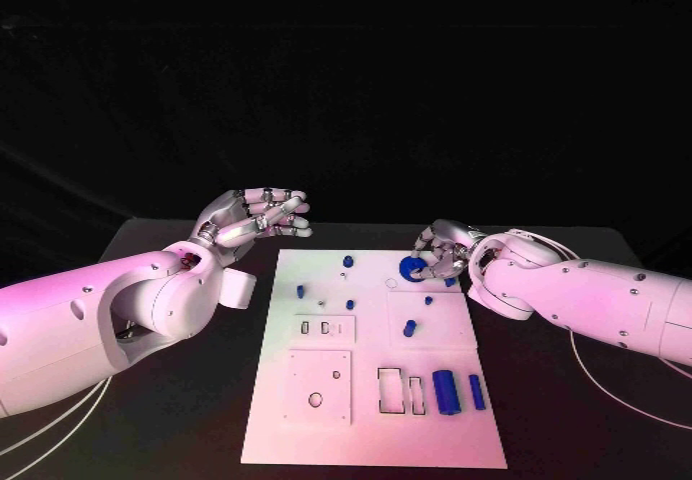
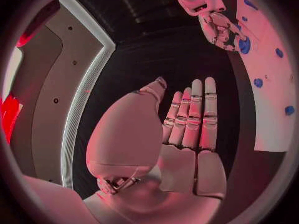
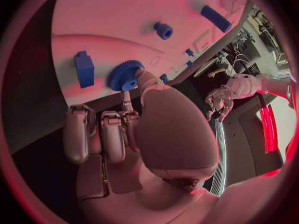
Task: Assemble the parts on the task board
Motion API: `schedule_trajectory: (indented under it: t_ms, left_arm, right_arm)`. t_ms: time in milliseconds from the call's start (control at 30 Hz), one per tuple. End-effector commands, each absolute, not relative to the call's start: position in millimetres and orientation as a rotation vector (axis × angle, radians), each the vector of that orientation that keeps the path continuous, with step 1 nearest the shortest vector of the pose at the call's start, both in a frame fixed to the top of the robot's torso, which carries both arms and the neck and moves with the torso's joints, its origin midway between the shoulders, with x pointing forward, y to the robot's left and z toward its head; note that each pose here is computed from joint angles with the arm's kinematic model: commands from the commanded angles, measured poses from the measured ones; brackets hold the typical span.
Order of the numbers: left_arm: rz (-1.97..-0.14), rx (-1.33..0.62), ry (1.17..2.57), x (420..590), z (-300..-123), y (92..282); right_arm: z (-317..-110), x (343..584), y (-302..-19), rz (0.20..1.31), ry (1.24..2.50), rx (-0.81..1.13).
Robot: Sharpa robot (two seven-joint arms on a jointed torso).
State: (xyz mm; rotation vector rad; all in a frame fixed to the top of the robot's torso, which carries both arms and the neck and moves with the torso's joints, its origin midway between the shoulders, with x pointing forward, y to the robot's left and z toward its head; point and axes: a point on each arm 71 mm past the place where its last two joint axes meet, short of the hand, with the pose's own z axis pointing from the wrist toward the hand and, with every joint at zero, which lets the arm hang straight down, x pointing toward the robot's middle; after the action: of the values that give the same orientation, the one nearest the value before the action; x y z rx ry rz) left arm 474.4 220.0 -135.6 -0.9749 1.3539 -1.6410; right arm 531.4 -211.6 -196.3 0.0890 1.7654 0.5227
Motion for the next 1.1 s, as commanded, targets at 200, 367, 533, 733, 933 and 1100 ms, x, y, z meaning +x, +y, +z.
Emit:
schedule_trajectory:
  t_ms: [200,367,533,733,933,1100]
  left_arm:
    - [-1.667,-0.969,1.360,473.6,-134.3,218.1]
    - [-1.666,-0.969,1.360,473.7,-134.4,218.6]
    - [-1.665,-0.970,1.360,474.2,-134.6,219.1]
    - [-1.665,-0.970,1.361,474.9,-134.9,218.6]
    - [-1.669,-0.969,1.364,475.4,-135.2,217.0]
    - [-1.672,-0.968,1.366,475.6,-135.3,215.7]
  right_arm:
    - [-195.0,529.2,-208.8,0.483,1.688,0.036]
    - [-192.2,526.3,-205.3,0.492,1.658,0.032]
    - [-182.6,516.9,-193.4,0.526,1.624,0.003]
    - [-167.2,501.6,-159.2,0.578,1.585,-0.098]
    - [-160.8,491.5,-118.6,0.612,1.558,-0.189]
    - [-161.9,491.4,-96.0,0.612,1.556,-0.217]
